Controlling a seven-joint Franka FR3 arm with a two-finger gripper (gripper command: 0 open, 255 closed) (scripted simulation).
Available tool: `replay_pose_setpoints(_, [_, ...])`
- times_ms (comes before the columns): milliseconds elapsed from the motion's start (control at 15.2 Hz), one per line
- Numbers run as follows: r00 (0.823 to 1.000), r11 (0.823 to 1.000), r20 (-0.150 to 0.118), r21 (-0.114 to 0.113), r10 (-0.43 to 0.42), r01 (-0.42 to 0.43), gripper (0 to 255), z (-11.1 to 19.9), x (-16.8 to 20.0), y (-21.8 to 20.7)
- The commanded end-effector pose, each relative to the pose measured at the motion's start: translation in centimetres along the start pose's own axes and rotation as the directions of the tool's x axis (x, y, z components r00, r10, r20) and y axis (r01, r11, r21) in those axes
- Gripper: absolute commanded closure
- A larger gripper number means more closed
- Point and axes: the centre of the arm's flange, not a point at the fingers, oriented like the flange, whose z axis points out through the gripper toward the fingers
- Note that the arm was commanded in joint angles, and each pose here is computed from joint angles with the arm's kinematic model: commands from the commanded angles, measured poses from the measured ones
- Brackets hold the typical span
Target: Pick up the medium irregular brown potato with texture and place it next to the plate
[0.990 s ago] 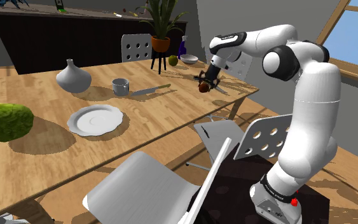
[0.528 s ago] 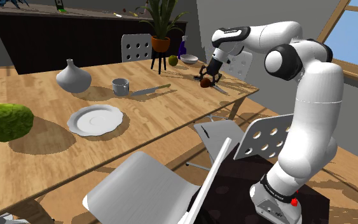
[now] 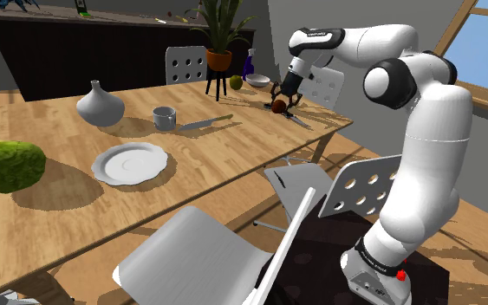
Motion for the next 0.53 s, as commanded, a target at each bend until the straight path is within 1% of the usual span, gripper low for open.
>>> replay_pose_setpoints(0, [1.000,1.000,0.000,0.000,0.000,0.000,255,0.8,-1.8,-1.2])
replay_pose_setpoints(462, [1.000,1.000,0.000,0.000,0.000,0.000,255,3.8,-8.9,-6.3])
